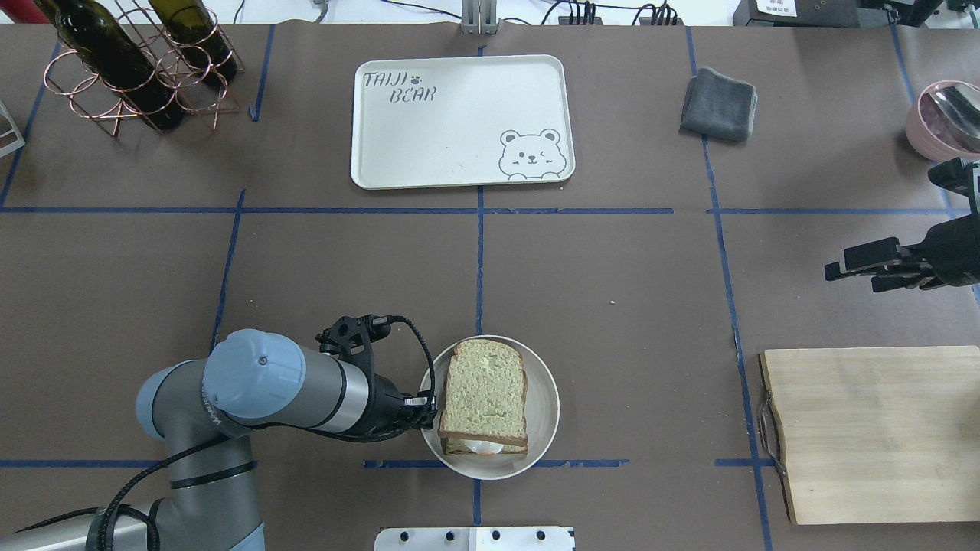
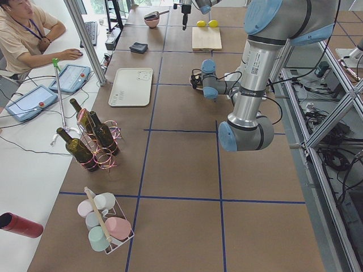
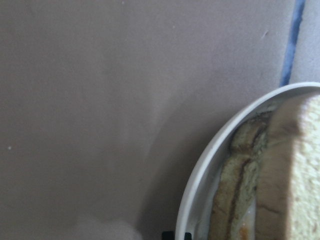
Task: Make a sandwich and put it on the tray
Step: 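Lift the plate with the left gripper and carry it onto the tray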
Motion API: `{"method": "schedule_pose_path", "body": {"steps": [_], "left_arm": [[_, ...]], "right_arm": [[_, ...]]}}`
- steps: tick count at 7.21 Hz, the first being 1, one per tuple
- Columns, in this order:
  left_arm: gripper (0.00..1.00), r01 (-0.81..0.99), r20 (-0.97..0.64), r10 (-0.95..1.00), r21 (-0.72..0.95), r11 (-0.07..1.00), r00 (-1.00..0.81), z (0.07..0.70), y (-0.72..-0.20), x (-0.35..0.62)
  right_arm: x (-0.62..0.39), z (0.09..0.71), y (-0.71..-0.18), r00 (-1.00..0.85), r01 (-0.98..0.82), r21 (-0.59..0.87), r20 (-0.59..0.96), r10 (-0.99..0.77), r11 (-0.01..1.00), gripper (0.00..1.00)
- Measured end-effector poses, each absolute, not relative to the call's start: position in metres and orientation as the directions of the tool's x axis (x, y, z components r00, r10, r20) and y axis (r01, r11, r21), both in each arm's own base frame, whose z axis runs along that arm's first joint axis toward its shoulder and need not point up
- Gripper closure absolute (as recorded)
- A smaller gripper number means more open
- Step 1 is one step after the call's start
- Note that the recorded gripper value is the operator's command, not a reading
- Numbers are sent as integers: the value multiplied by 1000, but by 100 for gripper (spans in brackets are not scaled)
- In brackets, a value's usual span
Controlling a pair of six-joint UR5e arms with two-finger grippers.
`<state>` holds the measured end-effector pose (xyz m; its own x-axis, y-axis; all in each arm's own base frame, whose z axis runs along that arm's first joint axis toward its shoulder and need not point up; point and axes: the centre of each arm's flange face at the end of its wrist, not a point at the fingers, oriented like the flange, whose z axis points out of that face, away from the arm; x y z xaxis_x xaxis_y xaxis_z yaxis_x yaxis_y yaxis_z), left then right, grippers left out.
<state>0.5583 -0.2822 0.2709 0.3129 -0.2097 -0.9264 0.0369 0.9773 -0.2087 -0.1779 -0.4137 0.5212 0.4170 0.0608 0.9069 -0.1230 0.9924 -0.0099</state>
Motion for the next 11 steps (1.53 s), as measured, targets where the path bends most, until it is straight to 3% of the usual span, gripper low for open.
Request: {"method": "schedule_pose_path", "body": {"steps": [3,6,11], "left_arm": [[100,125,-895,-406,-389,913,183,232,-289,550],[100,226,-856,-512,-487,844,69,201,-337,543],[100,474,-706,-708,-627,618,-11,179,-516,566]], "right_arm": [[-178,521,-414,417,-123,-9,907,60,992,0],[-177,520,-414,415,-125,-7,908,59,992,0],[-175,514,-413,410,-127,1,911,51,992,0]]}}
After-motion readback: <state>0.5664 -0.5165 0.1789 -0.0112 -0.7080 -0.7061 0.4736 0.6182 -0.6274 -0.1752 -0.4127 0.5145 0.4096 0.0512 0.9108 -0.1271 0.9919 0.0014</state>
